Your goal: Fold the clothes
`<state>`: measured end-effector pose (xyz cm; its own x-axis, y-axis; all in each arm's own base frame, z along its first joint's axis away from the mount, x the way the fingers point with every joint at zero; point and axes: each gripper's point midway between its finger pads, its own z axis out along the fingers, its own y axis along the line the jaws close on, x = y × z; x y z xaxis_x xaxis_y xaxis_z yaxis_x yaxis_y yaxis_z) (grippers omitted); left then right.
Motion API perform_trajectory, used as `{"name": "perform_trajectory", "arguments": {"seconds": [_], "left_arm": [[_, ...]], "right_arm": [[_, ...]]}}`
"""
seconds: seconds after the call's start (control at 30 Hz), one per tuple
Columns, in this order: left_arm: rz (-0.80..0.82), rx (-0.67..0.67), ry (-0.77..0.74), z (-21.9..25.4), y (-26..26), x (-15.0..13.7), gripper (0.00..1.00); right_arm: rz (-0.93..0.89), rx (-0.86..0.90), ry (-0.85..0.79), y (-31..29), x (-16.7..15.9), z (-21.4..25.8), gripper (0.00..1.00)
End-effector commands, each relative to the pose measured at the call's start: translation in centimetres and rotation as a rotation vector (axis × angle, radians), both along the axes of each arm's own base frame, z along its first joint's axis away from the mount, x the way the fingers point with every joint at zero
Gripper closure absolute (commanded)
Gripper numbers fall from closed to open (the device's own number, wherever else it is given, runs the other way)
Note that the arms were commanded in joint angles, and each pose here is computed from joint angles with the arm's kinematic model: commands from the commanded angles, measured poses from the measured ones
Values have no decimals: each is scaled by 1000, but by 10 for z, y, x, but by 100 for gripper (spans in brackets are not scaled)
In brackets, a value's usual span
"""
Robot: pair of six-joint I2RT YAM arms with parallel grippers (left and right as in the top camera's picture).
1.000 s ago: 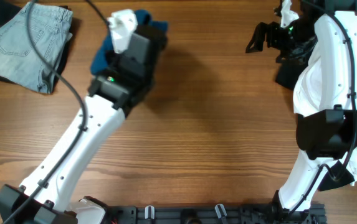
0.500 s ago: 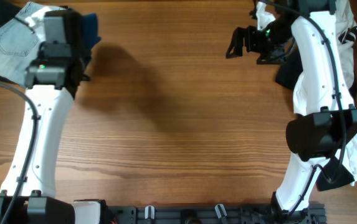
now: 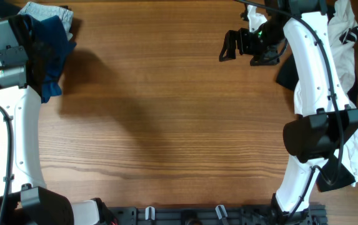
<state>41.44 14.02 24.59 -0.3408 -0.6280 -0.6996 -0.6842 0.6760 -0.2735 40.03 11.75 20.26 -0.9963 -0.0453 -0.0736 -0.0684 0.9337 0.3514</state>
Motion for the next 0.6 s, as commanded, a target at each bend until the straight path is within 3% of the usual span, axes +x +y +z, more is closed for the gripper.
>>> {"name": "perform_trajectory", "arguments": {"seconds": [0.0,0.3,0.57], "left_arm": [[140,-49,-138,21,19,5,96],[284,-168,-421,59,52,19,96],[450,-132,-406,53,99,-11,96]], "right_arm": [[9,20,-51,5,-2,19,0],[11,21,-51,6,-2,19,0],[12,21,-51,6,-2,19,0]]}}
